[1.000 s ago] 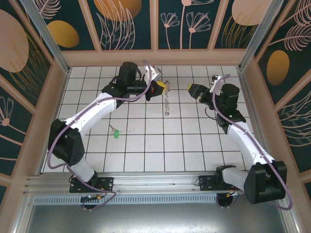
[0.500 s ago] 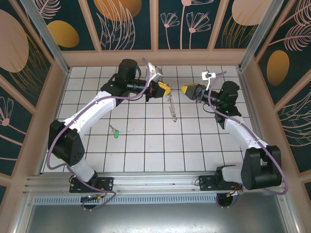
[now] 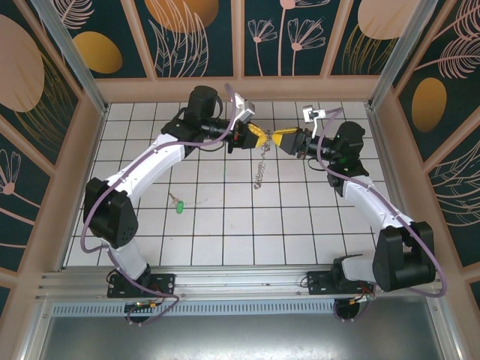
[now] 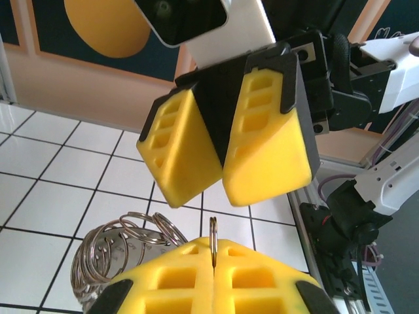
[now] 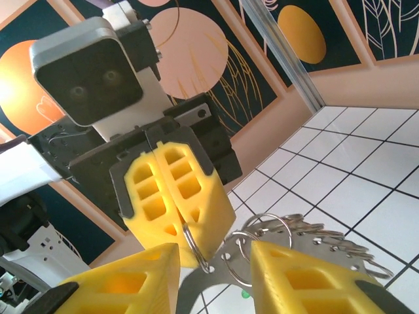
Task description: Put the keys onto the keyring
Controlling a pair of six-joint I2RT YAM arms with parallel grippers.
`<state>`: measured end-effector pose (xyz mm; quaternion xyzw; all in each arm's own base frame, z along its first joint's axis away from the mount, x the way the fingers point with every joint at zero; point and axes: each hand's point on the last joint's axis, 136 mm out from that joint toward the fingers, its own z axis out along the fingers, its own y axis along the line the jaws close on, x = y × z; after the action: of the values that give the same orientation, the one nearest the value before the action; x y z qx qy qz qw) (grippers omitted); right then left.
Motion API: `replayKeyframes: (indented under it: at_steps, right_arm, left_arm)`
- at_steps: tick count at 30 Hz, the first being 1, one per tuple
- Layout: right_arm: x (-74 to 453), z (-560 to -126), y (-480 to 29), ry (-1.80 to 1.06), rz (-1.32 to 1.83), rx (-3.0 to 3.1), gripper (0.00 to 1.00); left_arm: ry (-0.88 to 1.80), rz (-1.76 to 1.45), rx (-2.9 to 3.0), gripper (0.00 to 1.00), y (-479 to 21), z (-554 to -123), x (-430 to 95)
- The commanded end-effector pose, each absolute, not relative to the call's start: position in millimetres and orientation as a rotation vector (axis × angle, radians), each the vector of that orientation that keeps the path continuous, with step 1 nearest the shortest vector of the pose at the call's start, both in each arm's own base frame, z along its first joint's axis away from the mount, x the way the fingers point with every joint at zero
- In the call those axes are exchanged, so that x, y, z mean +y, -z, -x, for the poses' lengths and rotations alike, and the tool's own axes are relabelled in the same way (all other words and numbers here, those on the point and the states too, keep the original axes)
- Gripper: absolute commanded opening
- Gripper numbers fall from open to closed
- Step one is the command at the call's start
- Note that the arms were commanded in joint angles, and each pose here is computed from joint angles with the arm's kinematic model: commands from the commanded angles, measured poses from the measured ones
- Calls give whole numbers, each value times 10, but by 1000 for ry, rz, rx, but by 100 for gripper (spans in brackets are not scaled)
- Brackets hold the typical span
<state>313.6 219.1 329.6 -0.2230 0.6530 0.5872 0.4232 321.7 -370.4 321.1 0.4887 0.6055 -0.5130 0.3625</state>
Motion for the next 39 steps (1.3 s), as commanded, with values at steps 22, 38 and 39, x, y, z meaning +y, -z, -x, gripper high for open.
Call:
replayKeyframes:
  at_steps: [22,38,39]
  right_arm:
    - [2356,-2988,-3490,-1456,685,1570,30]
    - [2352,-2980,-3421,-1443,679,1586,8]
    - [2351,-2985,-3431,-1442,678,1584,5]
  left_arm:
    - [1377,-1306,1481,0,-3389,-3174,-3712]
    - [1398,-1313,1471,0,-3417,-3170,-3724]
    - [1399,-1315,1470,0,-3419,-3167,-3725]
